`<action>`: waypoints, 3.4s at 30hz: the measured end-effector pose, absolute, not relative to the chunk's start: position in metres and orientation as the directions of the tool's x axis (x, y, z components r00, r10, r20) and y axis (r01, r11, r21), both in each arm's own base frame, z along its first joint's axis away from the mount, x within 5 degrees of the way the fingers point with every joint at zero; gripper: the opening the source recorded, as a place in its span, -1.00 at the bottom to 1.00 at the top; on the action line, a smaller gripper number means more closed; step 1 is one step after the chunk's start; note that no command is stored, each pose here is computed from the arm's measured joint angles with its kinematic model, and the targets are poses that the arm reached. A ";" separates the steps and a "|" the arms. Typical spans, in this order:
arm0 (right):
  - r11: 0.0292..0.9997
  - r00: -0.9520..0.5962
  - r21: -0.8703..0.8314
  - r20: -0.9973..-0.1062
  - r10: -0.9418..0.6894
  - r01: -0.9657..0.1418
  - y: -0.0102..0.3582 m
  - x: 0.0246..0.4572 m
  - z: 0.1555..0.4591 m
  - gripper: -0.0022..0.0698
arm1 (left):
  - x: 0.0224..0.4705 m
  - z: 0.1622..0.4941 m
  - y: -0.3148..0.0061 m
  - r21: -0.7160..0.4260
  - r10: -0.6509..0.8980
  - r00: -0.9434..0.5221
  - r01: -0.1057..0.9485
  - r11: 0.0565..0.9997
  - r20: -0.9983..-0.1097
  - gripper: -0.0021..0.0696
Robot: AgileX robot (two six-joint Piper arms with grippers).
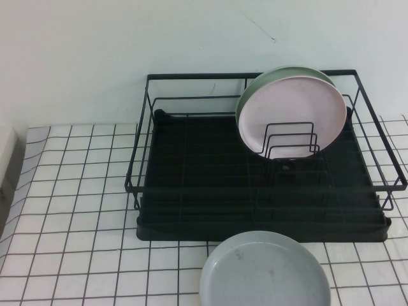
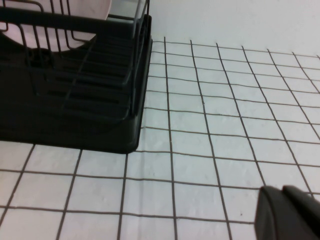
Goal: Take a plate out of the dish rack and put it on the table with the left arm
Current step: Grasp the plate from the shelf, then place the plate from the table
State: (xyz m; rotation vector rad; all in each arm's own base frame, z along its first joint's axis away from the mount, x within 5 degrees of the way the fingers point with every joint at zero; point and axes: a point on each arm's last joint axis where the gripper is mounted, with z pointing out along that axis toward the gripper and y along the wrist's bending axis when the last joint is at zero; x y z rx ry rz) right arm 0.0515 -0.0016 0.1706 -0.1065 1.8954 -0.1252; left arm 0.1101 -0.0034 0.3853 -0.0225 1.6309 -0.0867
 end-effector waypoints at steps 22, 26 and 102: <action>0.990 -0.322 -0.140 -0.937 -0.136 -0.012 -0.002 0.051 0.171 -0.95 | 0.345 0.376 -0.123 0.108 0.263 -0.138 0.663 0.741 -0.955 -0.95; 0.990 -0.322 -0.140 -0.937 -0.136 -0.012 -0.002 0.051 0.171 -0.95 | 0.368 0.350 -0.160 0.108 0.303 -0.153 0.710 0.696 -0.941 -0.95; 0.990 -0.322 -0.140 -0.937 -0.136 -0.012 -0.002 0.051 0.171 -0.95 | 0.401 0.359 -0.238 0.495 0.390 0.314 0.657 0.568 -0.865 -0.86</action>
